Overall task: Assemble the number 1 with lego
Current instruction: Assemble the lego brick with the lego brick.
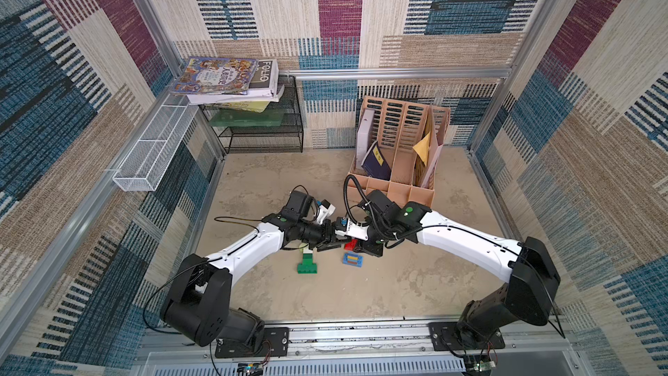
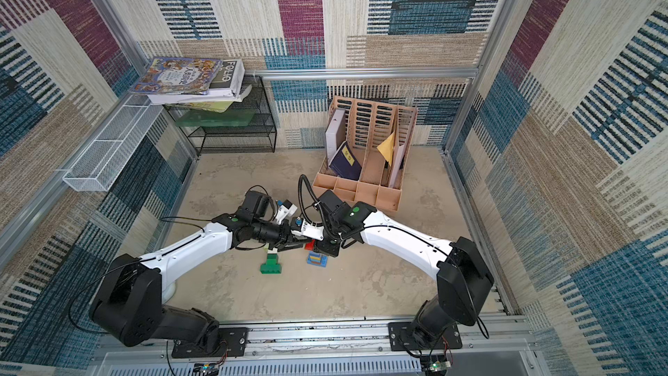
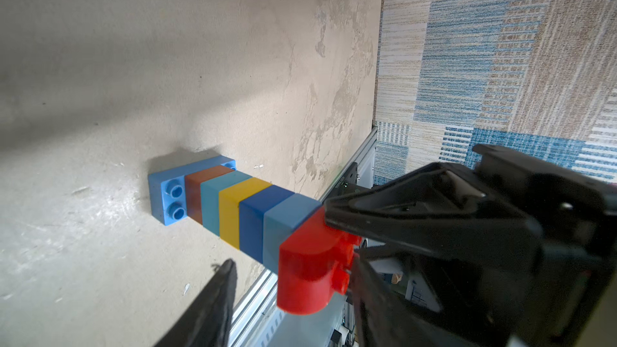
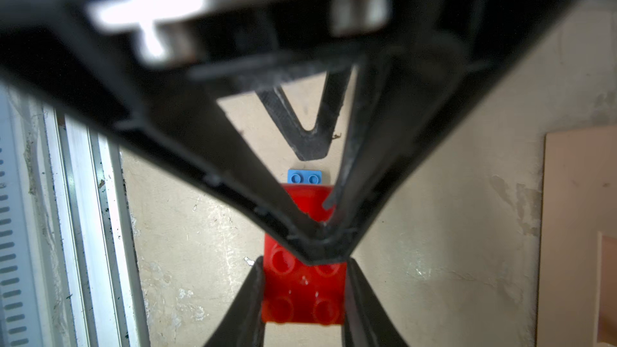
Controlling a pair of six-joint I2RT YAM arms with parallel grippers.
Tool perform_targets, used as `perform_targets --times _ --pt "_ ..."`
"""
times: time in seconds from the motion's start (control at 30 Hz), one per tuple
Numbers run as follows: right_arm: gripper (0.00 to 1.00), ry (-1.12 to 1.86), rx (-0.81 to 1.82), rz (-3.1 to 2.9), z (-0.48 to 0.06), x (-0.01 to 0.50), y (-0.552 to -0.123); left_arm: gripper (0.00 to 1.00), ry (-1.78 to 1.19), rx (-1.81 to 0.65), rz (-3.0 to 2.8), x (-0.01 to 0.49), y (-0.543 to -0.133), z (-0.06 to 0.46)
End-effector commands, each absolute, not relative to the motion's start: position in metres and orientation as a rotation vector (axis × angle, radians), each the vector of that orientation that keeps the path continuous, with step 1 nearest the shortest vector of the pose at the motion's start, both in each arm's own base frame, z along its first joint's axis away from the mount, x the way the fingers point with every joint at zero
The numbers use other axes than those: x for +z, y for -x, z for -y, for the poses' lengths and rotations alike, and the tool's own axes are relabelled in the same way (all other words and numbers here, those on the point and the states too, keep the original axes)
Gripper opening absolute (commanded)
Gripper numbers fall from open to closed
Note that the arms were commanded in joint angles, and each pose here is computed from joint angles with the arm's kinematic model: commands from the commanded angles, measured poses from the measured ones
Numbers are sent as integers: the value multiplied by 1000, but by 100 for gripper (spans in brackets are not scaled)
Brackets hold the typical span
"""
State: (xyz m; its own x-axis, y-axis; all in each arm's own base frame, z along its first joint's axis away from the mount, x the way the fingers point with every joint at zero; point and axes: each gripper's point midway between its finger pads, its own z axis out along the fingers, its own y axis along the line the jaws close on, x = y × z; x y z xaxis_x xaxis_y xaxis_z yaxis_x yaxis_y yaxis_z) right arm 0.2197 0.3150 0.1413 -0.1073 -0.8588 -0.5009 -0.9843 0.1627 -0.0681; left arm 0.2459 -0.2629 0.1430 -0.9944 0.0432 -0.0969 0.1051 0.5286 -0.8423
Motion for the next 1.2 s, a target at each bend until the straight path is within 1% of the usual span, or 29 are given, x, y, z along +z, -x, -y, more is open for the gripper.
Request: perform_targets --times 0.0,0.17,0.3,0.5,0.73,0.97,1.07,1.17 --pt "9 1788 399 -2082 -307 131 -211 57 -147 -1480 -2693 140 -245 262" --pt "8 1803 396 -2116 -304 123 -209 53 -140 -1470 -2713 136 -244 260" --pt "8 1821 389 -2153 -299 115 -206 49 -142 -1437 -2753 128 -240 257" --pt "7 1846 377 -2191 -294 105 -203 45 -161 -1377 -2808 117 -235 252" --pt "6 1876 369 -2229 -290 94 -199 43 -183 -1312 -2886 101 -225 244" --pt "6 1884 374 -2231 -291 94 -197 42 -189 -1282 -2912 96 -222 241" --pt "7 1886 376 -2232 -291 93 -197 42 -189 -1275 -2919 95 -222 241" --pt "10 1872 384 -2223 -294 97 -199 42 -194 -1274 -2913 97 -223 241"
